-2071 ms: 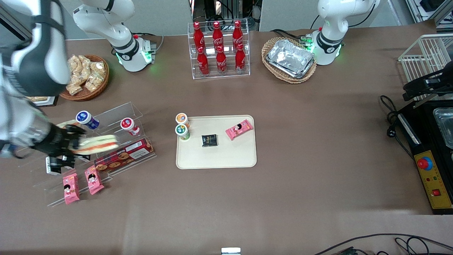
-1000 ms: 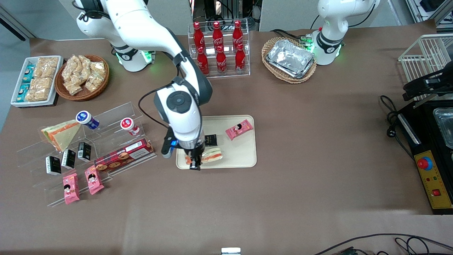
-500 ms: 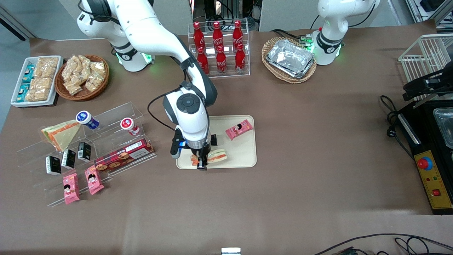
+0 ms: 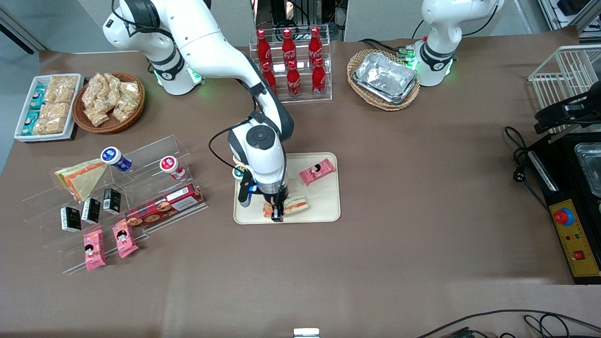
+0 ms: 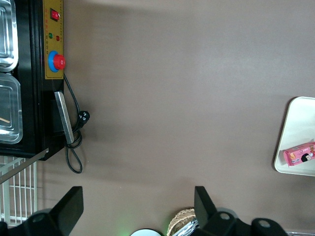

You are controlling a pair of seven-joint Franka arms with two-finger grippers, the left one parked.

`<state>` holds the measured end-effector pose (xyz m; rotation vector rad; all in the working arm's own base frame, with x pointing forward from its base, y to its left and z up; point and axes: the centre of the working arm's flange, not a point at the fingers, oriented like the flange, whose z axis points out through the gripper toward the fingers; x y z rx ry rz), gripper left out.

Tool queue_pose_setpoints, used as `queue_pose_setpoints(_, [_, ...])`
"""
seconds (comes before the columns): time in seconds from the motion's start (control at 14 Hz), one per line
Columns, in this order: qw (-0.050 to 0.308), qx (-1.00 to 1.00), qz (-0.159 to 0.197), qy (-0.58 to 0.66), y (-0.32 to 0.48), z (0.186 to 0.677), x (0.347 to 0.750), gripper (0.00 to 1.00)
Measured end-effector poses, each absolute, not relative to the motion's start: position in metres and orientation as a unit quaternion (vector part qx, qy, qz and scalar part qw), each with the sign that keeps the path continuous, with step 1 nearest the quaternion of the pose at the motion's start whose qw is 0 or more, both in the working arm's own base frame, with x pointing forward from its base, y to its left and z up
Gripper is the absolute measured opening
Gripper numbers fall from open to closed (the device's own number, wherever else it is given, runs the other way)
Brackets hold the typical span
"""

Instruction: Place sandwich on tray

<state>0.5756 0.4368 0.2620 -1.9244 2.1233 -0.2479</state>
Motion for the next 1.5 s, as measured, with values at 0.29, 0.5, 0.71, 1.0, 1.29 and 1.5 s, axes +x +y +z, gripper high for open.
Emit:
queue_pose_setpoints(0.29, [0.149, -0.655, -0.083, 0.736, 0.431, 0.249, 0.571, 0.00])
queue_pose_setpoints(0.5, [0.153, -0.652, -0.084, 0.738, 0.430, 0.239, 0.567, 0.00])
queue_pose_setpoints(0.71, [0.156, -0.650, -0.084, 0.739, 0.433, 0.235, 0.563, 0.00])
queue_pose_setpoints(1.0, [0.160, -0.614, -0.080, 0.769, 0.428, 0.233, 0.566, 0.30])
queue_pose_setpoints(1.29, [0.163, -0.607, -0.082, 0.774, 0.425, 0.235, 0.569, 0.70])
queue_pose_setpoints(1.5, [0.156, -0.606, -0.082, 0.776, 0.423, 0.236, 0.570, 0.99])
